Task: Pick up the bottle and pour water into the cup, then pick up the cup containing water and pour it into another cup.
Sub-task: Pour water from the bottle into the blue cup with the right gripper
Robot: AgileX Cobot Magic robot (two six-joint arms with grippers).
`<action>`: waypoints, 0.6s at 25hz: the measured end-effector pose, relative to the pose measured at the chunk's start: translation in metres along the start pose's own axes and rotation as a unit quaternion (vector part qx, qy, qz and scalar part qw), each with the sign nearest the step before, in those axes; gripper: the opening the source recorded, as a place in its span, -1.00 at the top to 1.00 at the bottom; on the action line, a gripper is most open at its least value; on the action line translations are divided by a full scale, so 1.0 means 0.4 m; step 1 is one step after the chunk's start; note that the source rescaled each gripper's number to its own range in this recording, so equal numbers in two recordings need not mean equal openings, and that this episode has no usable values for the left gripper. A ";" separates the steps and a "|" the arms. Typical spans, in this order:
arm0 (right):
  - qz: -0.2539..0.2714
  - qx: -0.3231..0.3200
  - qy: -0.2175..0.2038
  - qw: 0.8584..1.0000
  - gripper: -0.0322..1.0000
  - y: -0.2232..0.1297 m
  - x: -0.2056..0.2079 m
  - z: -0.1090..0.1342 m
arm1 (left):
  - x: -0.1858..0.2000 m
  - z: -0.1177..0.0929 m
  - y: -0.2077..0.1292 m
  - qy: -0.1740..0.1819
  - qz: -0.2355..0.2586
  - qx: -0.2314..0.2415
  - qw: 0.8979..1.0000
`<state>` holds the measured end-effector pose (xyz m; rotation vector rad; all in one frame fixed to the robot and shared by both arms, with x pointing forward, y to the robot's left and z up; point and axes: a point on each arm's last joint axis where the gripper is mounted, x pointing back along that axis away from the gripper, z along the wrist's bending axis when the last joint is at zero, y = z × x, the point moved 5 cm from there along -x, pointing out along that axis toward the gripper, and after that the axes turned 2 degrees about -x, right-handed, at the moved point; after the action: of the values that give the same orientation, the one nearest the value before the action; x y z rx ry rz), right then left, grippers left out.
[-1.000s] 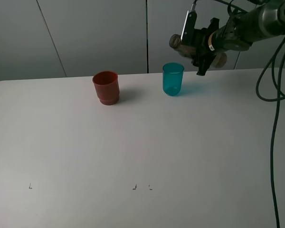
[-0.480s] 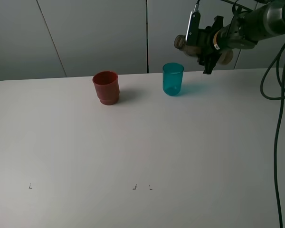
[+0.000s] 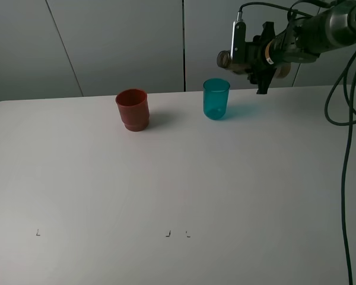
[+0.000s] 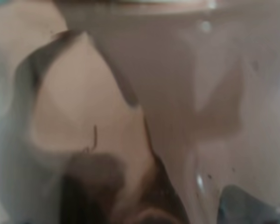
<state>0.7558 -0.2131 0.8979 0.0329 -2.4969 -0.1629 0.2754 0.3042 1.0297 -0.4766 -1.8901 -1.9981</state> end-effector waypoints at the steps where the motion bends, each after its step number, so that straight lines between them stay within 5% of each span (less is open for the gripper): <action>1: 0.000 0.002 0.000 1.000 0.94 0.000 0.000 0.000 | 0.000 0.000 0.000 0.000 0.000 0.000 1.000; 15: 0.001 0.043 -0.004 0.999 0.94 -0.001 0.000 -0.003 | 0.000 0.000 0.000 0.000 0.000 0.000 1.000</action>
<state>0.7564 -0.2134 0.8988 0.0669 -2.5105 -0.0544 0.2754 0.3042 1.0297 -0.4766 -1.8901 -1.9981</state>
